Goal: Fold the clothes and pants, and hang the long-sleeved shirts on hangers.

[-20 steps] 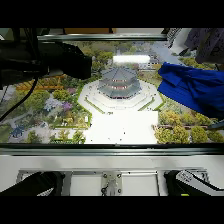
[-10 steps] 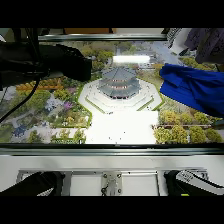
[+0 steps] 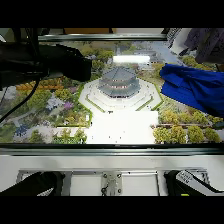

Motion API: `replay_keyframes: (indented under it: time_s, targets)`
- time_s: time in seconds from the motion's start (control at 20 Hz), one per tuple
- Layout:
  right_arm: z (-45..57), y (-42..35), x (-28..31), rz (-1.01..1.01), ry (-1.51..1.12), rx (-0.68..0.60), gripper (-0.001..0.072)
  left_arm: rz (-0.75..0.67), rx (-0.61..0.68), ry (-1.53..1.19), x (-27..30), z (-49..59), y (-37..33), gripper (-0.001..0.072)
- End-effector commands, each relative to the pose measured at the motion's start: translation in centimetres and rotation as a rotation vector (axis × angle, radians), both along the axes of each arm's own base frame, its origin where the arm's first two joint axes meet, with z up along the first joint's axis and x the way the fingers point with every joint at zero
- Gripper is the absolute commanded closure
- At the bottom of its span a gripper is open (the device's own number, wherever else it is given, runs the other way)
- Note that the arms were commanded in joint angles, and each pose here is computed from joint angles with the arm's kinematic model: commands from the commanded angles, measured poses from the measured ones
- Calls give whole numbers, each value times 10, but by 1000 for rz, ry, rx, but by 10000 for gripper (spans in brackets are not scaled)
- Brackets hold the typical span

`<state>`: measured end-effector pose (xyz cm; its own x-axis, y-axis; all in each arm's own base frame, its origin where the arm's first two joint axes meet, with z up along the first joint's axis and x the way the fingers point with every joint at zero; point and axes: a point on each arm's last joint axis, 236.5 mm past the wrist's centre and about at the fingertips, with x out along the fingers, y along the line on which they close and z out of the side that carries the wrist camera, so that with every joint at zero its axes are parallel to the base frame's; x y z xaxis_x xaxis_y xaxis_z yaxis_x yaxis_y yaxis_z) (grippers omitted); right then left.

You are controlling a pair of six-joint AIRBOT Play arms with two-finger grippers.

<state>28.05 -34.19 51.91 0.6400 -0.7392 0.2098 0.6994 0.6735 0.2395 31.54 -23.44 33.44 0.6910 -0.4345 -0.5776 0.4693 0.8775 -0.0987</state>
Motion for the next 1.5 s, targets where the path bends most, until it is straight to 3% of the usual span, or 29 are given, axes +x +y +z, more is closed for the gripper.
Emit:
replay_keyframes:
  time_s: [0.0, 0.3, 0.7, 0.95, 1.25, 1.3, 1.4, 1.45]
  targets:
    - [36, 68, 17, 252, -103, -50, 64, 1, 1, -2, 0, 0, 0, 696]
    - [15, 276, 83, 1115, 5, -173, 65, 3, -14, -41, 11, -1, -5, 696]
    - [-152, 506, 114, 1690, 462, -122, 65, 81, -47, -26, 25, -53, 18, 696]
    - [-289, 601, 72, 1901, 813, -91, 66, 120, -125, 51, 16, -88, 38, 696]
    - [-312, 616, 60, 1925, 878, -100, 67, 139, -207, 115, 8, -114, 43, 696]
    - [-312, 617, 60, 1926, 877, -100, 105, 140, -199, 127, 7, -120, 43, 696]
    - [-312, 617, 60, 1925, 878, -101, 552, 141, -188, 145, 6, -129, 43, 696]
    - [-312, 617, 60, 1925, 878, -101, 696, 134, -185, 147, 5, -130, 41, 696]
